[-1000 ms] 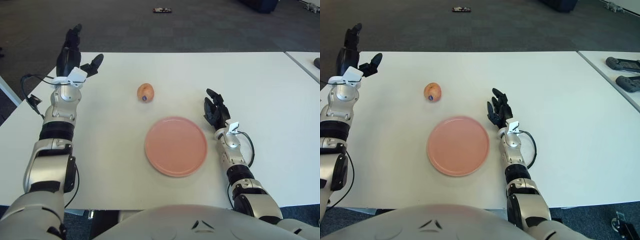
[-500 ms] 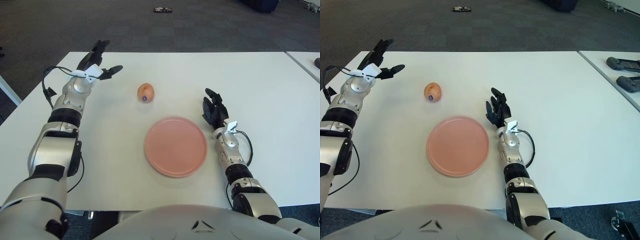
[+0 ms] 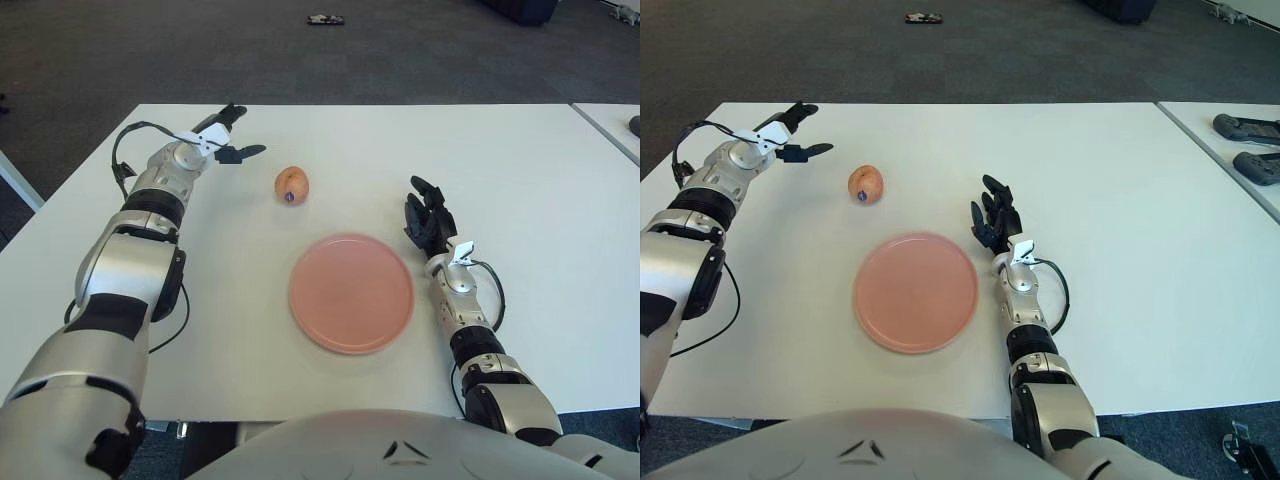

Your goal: Put the apple into the plate.

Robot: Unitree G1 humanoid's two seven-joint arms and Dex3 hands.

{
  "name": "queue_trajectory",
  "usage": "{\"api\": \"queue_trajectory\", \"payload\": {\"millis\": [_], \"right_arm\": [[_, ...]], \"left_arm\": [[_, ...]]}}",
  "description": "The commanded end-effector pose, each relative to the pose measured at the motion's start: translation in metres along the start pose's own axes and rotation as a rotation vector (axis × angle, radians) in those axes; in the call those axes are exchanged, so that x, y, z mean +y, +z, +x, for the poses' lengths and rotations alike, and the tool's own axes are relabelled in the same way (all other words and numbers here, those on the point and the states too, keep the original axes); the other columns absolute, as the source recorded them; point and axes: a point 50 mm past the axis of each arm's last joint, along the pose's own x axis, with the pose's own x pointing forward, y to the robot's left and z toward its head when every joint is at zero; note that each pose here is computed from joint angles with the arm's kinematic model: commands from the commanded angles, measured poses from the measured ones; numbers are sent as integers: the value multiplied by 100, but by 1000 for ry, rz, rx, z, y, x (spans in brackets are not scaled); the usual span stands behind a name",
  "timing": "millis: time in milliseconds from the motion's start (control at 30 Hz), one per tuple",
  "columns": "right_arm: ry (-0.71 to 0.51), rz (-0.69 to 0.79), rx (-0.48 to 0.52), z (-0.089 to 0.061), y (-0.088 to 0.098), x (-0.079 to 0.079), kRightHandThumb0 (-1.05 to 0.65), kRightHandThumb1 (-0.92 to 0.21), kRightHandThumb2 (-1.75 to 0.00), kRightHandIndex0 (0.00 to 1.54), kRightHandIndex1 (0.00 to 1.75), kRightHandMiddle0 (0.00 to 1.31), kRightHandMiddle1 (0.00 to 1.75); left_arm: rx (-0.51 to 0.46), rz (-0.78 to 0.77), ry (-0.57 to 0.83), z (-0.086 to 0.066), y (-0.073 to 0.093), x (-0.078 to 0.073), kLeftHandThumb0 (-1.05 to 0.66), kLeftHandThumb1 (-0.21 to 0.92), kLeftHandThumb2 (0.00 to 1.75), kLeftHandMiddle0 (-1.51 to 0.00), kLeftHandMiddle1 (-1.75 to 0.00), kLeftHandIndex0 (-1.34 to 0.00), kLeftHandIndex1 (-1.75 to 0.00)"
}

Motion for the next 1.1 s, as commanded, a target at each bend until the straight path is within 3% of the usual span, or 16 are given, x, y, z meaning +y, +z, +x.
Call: {"api": "queue_trajectory", "payload": {"millis": [0, 767, 1067], "right_arm": [[-35, 15, 100, -8, -18, -3, -60, -89, -49, 24, 21, 0, 54], [-137, 1, 154, -7, -21, -6, -60, -82, -48, 22, 23, 0, 52], [-152, 11, 163, -7, -21, -9, -55, -78, -58, 20, 28, 0, 49]], "left_arm": [[5, -12, -43, 3, 6, -4, -100, 92, 40, -15, -2, 0, -27], [-39, -9, -55, 12, 28, -23, -98, 92, 37, -21, -4, 0, -46], [-78, -30, -44, 13, 34, -27, -98, 92, 37, -25, -5, 0, -53]]}}
